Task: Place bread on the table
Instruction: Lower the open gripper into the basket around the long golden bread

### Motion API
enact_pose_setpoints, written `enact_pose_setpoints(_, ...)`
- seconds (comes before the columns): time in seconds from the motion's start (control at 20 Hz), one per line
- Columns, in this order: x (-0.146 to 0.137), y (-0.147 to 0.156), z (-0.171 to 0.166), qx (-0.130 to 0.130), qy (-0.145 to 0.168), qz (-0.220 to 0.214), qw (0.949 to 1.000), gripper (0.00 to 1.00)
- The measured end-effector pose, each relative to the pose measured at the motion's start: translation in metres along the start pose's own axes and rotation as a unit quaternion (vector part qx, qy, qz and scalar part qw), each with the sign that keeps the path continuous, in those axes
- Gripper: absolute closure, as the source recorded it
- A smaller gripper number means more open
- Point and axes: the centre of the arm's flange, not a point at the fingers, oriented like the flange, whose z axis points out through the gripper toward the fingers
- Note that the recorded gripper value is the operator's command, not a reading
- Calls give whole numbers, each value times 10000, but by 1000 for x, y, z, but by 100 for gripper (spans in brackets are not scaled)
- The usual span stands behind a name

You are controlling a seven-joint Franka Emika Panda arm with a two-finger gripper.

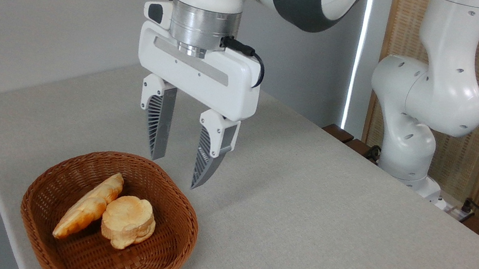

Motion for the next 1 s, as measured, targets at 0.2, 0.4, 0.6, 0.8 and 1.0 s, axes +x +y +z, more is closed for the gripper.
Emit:
enact_pose_setpoints(0.2, 17, 3, 16, 134, 250, 99, 9995, 0)
enact_pose_setpoints(0.4, 30, 8, 34, 203, 399, 189, 9988, 0)
enact_pose_setpoints(0.6, 42, 17, 45, 11, 652, 63, 9979, 0)
enact_pose_setpoints(0.8, 47, 17, 57, -145, 800, -123, 9966, 0)
enact_pose_setpoints(1.0, 59, 23, 80, -75, 1003, -122, 9949, 0)
